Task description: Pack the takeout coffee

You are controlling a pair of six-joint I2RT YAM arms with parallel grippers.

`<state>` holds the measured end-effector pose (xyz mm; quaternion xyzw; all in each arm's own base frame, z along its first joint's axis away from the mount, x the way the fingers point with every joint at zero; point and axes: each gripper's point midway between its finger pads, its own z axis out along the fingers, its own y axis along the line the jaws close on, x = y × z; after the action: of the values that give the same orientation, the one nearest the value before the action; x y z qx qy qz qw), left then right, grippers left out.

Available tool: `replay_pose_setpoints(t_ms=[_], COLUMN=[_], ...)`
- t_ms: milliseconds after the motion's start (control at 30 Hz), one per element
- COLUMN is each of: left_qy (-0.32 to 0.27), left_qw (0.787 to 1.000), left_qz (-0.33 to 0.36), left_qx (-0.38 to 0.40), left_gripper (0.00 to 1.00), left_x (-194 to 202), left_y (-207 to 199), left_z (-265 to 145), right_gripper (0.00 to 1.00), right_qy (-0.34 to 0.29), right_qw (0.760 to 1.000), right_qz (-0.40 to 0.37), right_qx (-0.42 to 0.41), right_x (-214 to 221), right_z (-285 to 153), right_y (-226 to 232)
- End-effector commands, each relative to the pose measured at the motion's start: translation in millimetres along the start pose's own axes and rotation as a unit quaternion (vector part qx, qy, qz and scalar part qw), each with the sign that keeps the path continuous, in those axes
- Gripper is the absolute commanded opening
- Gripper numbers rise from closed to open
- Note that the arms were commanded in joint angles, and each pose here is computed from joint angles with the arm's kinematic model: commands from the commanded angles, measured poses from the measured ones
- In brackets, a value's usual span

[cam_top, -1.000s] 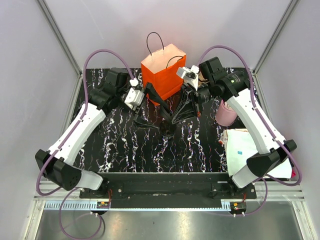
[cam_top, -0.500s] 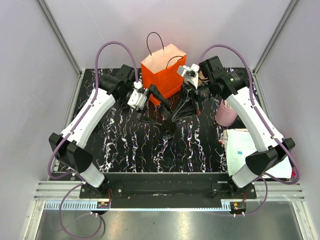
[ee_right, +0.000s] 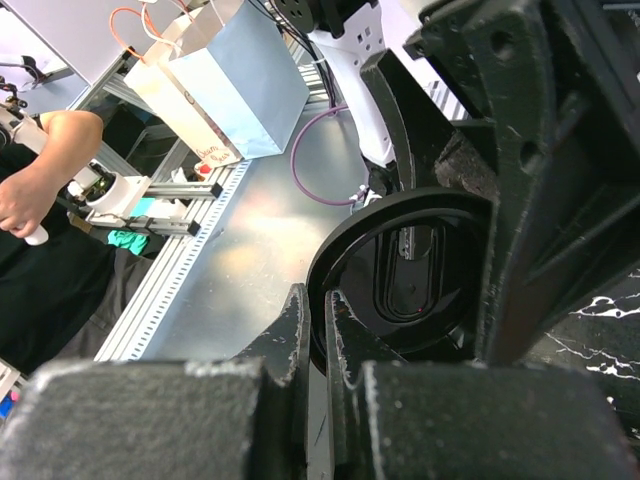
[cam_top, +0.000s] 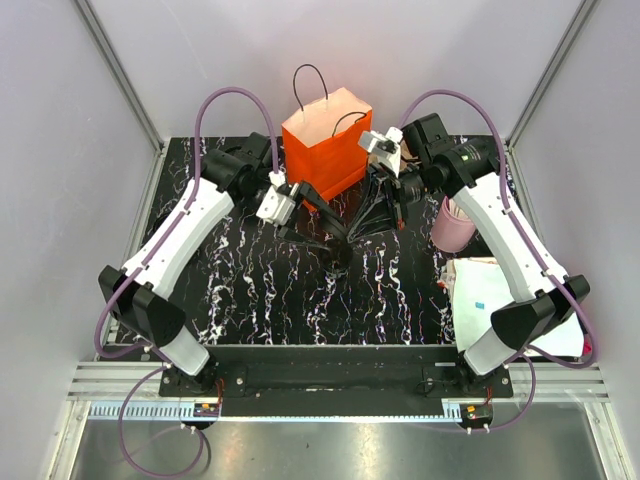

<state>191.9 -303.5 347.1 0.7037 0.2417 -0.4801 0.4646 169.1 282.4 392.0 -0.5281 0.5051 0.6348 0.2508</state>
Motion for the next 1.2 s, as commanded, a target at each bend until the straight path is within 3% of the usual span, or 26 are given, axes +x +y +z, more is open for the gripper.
replay_pose_setpoints(t_ms=[0, 133, 433, 533, 567, 633, 733, 933, 967, 1000, 1067, 1100, 1167], left_qy=[-0.121, -0.122, -0.122, -0.12, -0.119, -0.116, -0.098, -0.028, -0.011, 0.039, 0.07, 0.062, 0.059], left_qw=[0.988, 0.988, 0.986, 0.985, 0.985, 0.986, 0.985, 0.969, 0.93, 0.943, 0.893, 0.908, 0.888], left_qz=[-0.09, -0.096, -0.11, -0.118, -0.121, -0.12, -0.144, -0.247, -0.367, -0.325, -0.414, -0.368, -0.398], left_qx=[0.01, 0.014, 0.017, 0.017, 0.016, 0.011, 0.007, 0.003, -0.002, -0.057, -0.164, -0.19, -0.222], left_gripper=[0.54, 0.5, 0.16, 0.14, 0.14, 0.13, 0.13, 0.0, 0.0, 0.0, 0.0, 0.0, 0.0], left_x=[-59.3, -61.4, -58.4, -58.5, -58.0, -56.4, -49.0, -10.0, -0.2, 27.0, 56.2, 55.9, 63.8], left_y=[-23.1, -23.1, -20.0, -20.4, -21.8, -21.8, -20.1, -9.6, -16.1, 17.8, 28.9, 45.0, 52.2], left_z=[11.8, 13.2, 14.6, 14.1, 13.2, 10.3, 4.9, -0.4, -0.8, -4.0, -10.0, -13.8, -15.9], right_gripper=[0.0, 0.0, 0.01, 0.28, 0.46, 0.59, 0.7, 0.73, 0.73, 0.73, 0.73, 0.73, 0.73], right_qy=[-0.024, -0.024, -0.014, 0.005, 0.021, 0.038, 0.072, 0.126, 0.134, 0.137, 0.146, 0.149, 0.164], right_qw=[0.998, 0.998, 0.997, 0.995, 0.992, 0.986, 0.969, 0.911, 0.896, 0.888, 0.867, 0.862, 0.839], right_qz=[-0.063, -0.066, -0.078, -0.094, -0.102, -0.124, -0.149, -0.209, -0.22, -0.224, -0.239, -0.243, -0.253], right_qx=[-0.01, -0.005, 0.01, 0.041, 0.068, 0.1, 0.182, 0.332, 0.362, 0.377, 0.412, 0.419, 0.454], right_x=[-10.9, -7.8, -1.1, -1.6, 0.3, -2.4, -7.0, -22.6, -26.8, -29.8, -38.0, -39.5, -41.6], right_z=[-7.3, -9.2, -10.3, -13.6, -17.1, -21.9, -36.9, -76.3, -86.1, -89.8, -100.3, -99.1, -106.1], right_y=[8.2, 5.2, 0.7, -5.3, -10.8, -15.4, -26.7, -33.0, -32.8, -33.0, -31.7, -31.3, -36.3])
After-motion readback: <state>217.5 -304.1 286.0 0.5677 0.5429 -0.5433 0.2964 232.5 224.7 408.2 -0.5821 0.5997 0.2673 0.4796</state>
